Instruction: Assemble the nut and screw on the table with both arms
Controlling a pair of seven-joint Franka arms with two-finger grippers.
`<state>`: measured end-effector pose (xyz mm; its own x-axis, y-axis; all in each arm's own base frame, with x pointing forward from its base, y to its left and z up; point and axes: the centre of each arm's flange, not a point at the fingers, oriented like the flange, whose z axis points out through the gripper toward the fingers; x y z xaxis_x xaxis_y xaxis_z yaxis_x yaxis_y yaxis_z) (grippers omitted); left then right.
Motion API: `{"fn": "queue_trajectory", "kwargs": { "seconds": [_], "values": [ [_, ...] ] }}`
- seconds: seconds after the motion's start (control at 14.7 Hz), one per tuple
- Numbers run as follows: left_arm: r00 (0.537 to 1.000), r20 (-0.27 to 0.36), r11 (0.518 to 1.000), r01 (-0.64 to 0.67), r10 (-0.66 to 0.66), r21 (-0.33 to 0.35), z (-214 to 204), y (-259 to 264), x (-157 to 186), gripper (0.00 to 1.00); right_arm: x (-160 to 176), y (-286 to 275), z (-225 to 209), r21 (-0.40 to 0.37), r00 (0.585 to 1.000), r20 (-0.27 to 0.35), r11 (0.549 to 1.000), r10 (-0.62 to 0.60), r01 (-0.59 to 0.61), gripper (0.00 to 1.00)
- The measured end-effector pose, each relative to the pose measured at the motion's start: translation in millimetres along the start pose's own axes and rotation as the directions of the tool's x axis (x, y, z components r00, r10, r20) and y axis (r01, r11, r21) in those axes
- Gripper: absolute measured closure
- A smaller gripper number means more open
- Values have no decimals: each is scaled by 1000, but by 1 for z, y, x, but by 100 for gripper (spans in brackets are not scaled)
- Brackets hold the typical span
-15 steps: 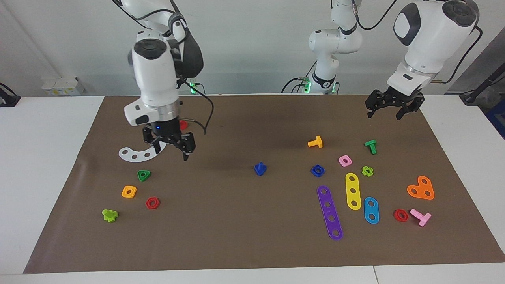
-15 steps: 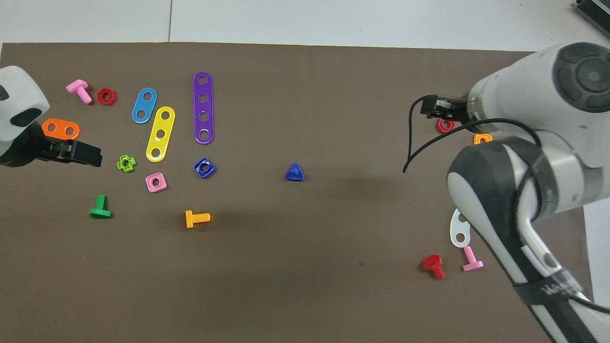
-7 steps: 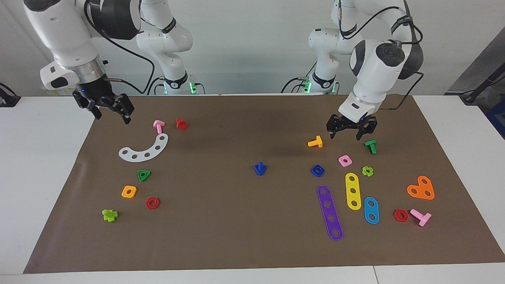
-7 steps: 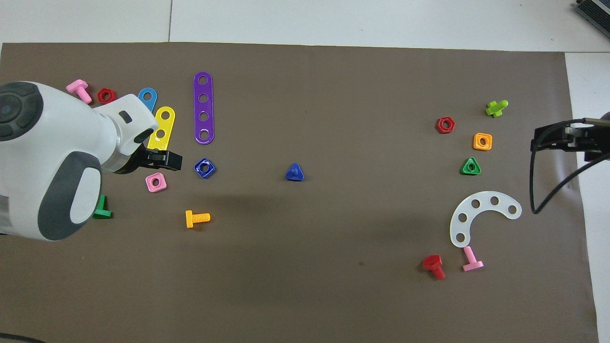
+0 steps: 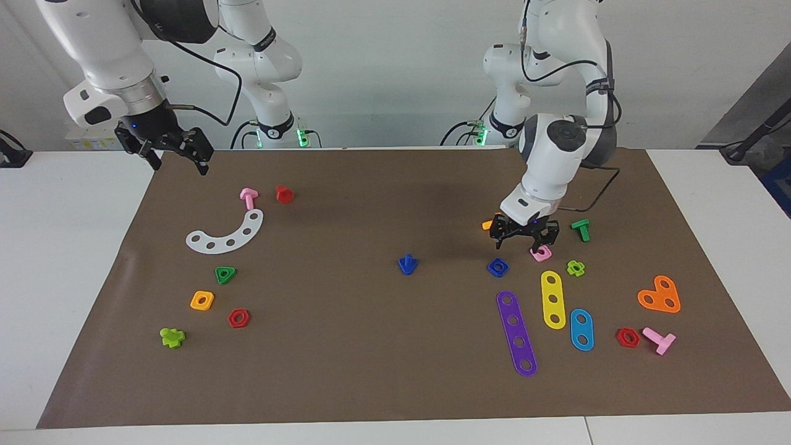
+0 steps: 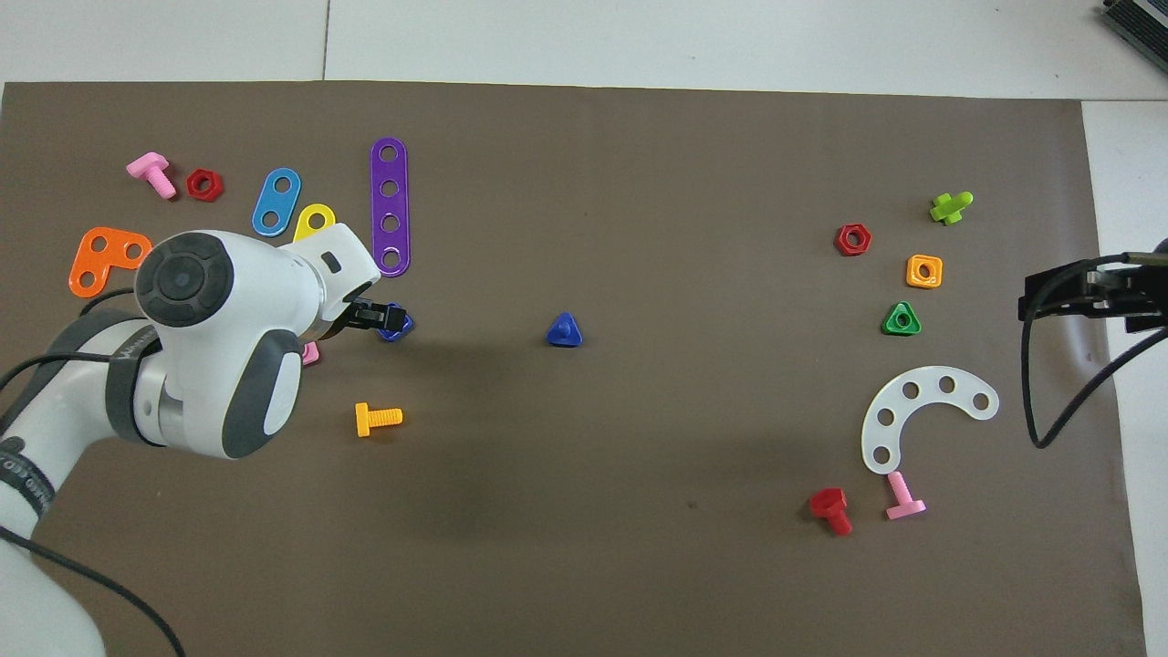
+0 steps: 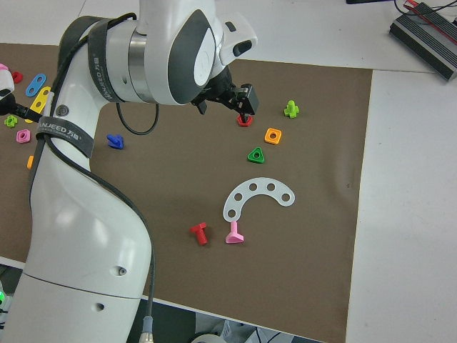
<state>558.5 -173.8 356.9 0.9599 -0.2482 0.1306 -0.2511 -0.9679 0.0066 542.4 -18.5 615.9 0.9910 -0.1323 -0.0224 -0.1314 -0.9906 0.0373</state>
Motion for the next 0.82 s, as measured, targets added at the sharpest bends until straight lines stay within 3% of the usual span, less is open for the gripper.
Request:
{"fn": "queue_trajectory", "kwargs": {
  "seconds": [0.2,0.82],
  "values": [
    [996,2,996,-88,88,1,40,11,3,7,-1,-5,1,-1,1000,2,1000,-8,8,0],
    [944,28,944,-330,330,-1,59,4,1,12,-1,-8,-2,0,1000,-2,1000,-13,13,0]
  ]
}}
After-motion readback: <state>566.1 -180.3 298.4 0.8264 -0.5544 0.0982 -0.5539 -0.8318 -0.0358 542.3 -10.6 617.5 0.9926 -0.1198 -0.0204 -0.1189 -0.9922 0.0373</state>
